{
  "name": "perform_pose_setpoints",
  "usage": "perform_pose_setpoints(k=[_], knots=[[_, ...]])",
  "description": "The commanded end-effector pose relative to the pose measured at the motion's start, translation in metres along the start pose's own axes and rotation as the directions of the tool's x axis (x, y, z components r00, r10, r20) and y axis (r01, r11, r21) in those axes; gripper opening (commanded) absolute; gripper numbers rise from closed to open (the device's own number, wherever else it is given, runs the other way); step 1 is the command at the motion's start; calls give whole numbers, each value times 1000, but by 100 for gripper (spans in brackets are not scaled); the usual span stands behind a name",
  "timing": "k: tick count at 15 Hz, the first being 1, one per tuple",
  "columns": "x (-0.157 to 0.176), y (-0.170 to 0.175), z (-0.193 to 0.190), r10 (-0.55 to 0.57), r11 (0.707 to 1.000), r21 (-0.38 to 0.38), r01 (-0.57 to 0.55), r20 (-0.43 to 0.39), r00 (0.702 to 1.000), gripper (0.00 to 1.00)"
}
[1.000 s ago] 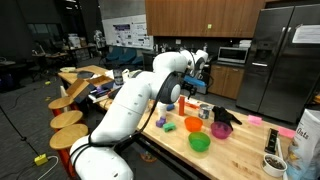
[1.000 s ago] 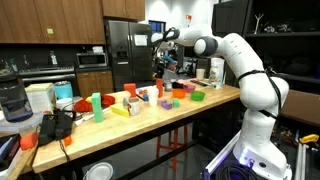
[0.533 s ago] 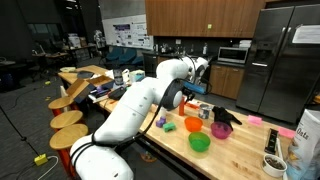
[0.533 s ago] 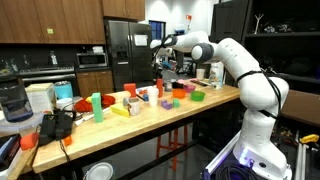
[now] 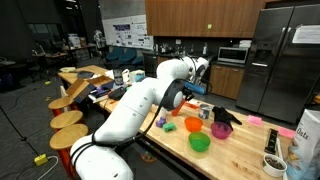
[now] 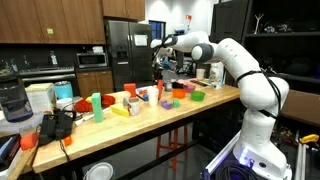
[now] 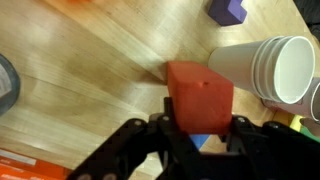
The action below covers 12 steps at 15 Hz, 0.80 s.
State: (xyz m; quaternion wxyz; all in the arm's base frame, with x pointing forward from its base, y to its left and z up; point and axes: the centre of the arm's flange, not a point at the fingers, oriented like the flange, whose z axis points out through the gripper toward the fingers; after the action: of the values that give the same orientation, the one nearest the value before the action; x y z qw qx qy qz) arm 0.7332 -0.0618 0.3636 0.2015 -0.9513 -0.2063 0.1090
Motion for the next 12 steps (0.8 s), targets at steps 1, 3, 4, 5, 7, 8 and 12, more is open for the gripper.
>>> perform_pose_setpoints(k=[1, 3, 4, 5, 7, 8, 12], knots=[[-3, 3, -13, 22, 999, 26, -22, 3, 1000, 15], [-8, 1, -17, 29, 999, 19, -30, 4, 1000, 15], [-11, 0, -21, 32, 999, 13, -32, 3, 999, 15], [-17, -3, -28, 35, 999, -2, -35, -2, 999, 15], [-30, -11, -47, 60, 997, -41, -61, -5, 998, 15], [-39, -17, -60, 77, 995, -69, -78, -12, 997, 15], [-72, -45, -118, 145, 972, -179, -151, -43, 988, 15]])
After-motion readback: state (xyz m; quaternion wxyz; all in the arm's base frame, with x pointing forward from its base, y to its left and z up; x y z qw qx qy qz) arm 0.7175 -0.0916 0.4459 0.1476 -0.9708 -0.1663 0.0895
